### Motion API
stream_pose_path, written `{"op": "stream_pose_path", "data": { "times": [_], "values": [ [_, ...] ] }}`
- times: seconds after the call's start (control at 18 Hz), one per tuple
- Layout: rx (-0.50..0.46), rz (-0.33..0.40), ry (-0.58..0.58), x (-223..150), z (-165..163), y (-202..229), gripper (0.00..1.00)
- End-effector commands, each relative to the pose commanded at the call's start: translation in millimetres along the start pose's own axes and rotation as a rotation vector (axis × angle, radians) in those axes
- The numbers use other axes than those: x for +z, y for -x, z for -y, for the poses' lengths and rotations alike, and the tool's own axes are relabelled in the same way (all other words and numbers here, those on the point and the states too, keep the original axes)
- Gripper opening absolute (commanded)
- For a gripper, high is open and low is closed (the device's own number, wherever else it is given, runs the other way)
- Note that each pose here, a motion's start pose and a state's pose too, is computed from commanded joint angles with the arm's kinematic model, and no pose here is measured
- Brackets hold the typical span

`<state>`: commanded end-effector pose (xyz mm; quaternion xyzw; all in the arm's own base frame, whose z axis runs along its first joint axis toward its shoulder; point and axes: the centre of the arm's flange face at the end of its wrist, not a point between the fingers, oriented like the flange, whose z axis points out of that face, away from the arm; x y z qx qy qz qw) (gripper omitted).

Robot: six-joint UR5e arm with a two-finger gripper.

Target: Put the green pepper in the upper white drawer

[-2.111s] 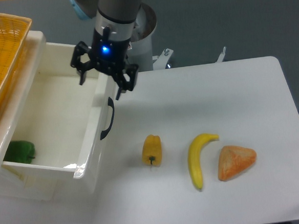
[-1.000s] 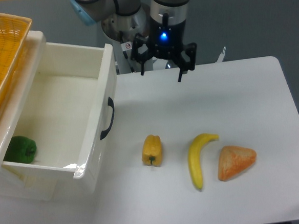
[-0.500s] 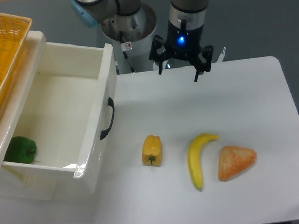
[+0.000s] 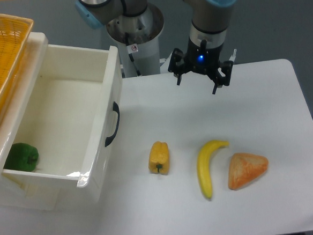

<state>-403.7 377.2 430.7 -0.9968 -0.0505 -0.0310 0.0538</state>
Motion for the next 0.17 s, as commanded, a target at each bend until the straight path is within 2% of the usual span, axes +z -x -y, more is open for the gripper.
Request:
{"op": "stream_pose_path", "data": {
  "times": [0.17],
  "values": [
    [0.0, 0.002, -0.003, 0.5, 0.9, 1.2, 1.0]
  ]
}}
